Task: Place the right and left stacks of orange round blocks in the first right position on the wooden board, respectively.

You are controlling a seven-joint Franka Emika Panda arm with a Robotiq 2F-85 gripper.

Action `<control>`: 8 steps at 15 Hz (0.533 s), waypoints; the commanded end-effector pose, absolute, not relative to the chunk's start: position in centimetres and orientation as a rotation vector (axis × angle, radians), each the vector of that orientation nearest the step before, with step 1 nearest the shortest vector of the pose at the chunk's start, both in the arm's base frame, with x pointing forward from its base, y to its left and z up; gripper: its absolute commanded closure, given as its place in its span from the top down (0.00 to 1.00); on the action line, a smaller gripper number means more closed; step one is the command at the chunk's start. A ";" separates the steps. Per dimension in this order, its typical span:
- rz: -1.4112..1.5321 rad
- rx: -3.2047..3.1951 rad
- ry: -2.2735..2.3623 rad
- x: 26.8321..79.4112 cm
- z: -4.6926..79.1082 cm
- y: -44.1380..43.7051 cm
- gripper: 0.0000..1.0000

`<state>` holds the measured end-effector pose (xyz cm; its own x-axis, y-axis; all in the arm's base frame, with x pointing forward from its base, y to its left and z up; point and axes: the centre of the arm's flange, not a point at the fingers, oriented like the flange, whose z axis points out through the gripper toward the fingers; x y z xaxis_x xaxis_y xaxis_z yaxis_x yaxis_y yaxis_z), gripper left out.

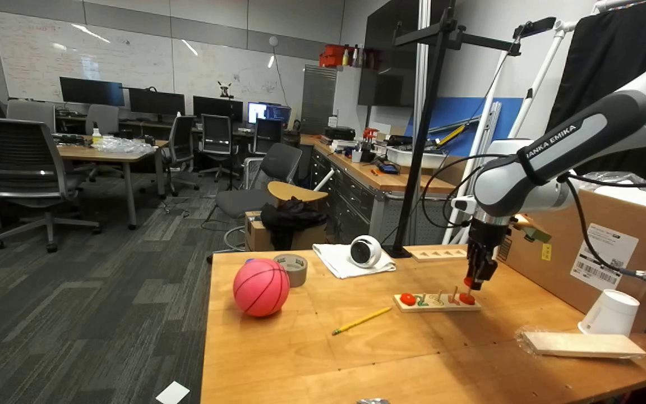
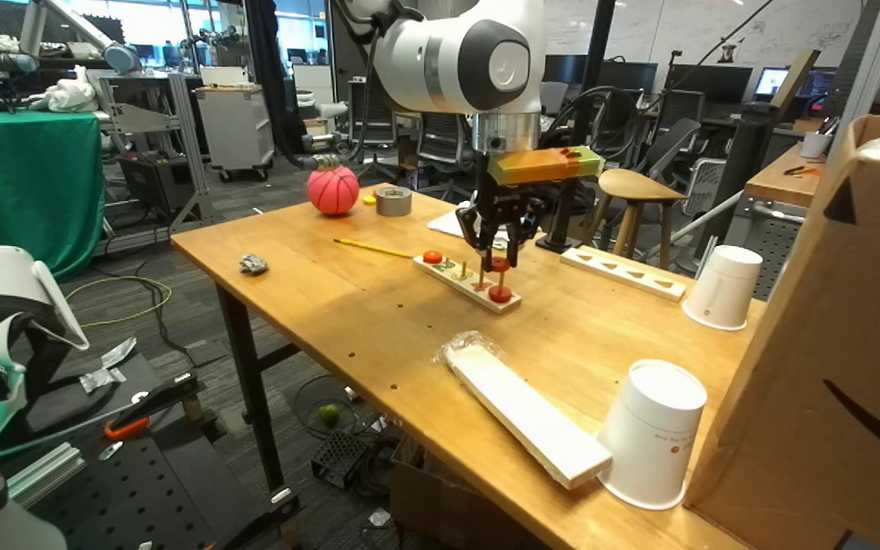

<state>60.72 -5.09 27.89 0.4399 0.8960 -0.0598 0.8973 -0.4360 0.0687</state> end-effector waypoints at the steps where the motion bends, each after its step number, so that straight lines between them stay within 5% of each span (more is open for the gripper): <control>1: -0.039 2.581 1.604 61.5 27.3 -5.8 0.17; 8: -0.036 2.580 1.598 61.9 27.3 -6.2 0.17</control>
